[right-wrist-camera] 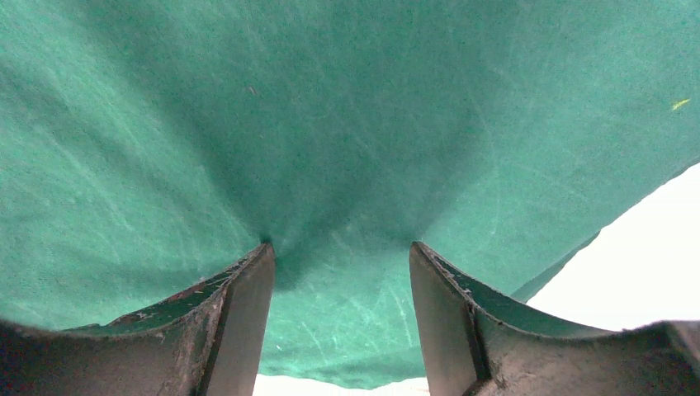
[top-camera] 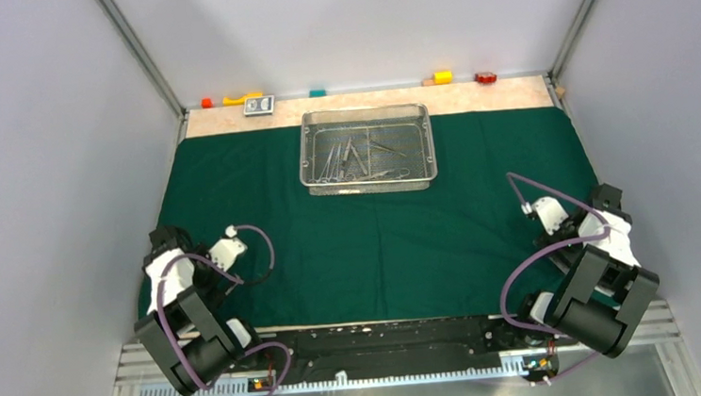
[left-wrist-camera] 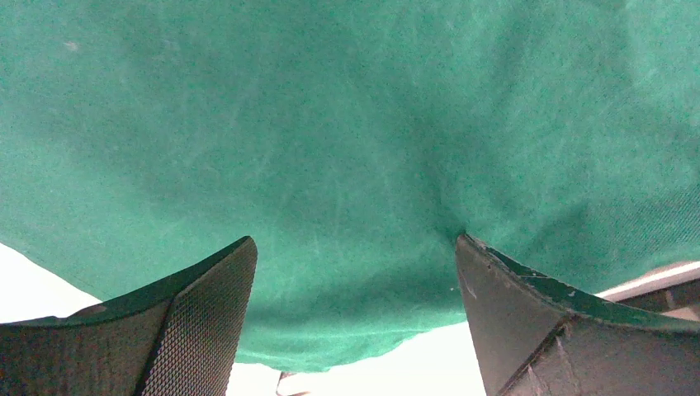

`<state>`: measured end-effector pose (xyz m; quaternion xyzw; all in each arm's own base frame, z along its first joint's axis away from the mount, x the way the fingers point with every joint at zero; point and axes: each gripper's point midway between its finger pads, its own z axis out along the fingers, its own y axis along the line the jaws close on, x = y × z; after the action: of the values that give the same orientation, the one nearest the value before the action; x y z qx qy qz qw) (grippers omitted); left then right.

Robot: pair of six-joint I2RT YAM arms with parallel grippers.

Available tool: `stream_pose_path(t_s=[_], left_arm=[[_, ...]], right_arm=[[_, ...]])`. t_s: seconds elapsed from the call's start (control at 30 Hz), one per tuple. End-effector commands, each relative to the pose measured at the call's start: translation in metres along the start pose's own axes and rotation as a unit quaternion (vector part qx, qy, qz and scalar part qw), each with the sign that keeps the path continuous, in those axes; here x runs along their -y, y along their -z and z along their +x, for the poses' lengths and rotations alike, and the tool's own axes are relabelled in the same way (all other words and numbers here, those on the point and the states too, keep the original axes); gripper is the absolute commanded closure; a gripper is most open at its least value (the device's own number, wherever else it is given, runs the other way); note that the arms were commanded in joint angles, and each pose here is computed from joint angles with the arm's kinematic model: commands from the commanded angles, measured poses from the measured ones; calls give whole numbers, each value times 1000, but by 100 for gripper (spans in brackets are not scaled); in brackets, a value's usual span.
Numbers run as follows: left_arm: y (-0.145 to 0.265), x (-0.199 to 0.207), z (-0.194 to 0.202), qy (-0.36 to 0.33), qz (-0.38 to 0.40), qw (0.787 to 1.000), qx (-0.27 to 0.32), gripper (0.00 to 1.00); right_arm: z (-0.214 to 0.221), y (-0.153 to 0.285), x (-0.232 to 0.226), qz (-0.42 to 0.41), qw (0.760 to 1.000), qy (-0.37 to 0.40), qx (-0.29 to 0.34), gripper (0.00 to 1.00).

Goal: Open and lay out the surgical kit
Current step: Smooth out the surgical kit at the center of the board, then move the container from the surgical kit.

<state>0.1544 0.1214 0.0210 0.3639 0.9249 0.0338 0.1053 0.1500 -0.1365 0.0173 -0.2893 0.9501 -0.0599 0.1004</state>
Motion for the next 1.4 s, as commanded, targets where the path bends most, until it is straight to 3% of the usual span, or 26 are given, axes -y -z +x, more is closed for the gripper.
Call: stream_pose_path(t_s=[0.0, 0.37, 0.6, 0.77, 0.9, 1.13, 1.37], left_arm=[[1, 10, 13, -42, 7, 999, -23, 6], [4, 27, 42, -99, 44, 990, -95, 10], [14, 18, 28, -102, 41, 992, -67, 9], [42, -11, -23, -84, -3, 995, 46, 3], [70, -41, -75, -26, -44, 985, 165, 1], [109, -67, -148, 86, -40, 931, 351, 1], [127, -94, -186, 155, -48, 878, 450, 1]], right_arm=[[18, -2, -8, -12, 999, 14, -33, 39], [-19, 14, 29, 3, 999, -28, 30, 36], [-39, 17, 41, -6, 996, -51, 66, 36], [-82, 44, 44, -24, 986, -71, 149, 35], [-145, 71, 43, -36, 966, -100, 237, 35], [-271, 104, 29, -44, 930, -113, 346, 34], [-370, 112, 5, -71, 911, -123, 388, 34]])
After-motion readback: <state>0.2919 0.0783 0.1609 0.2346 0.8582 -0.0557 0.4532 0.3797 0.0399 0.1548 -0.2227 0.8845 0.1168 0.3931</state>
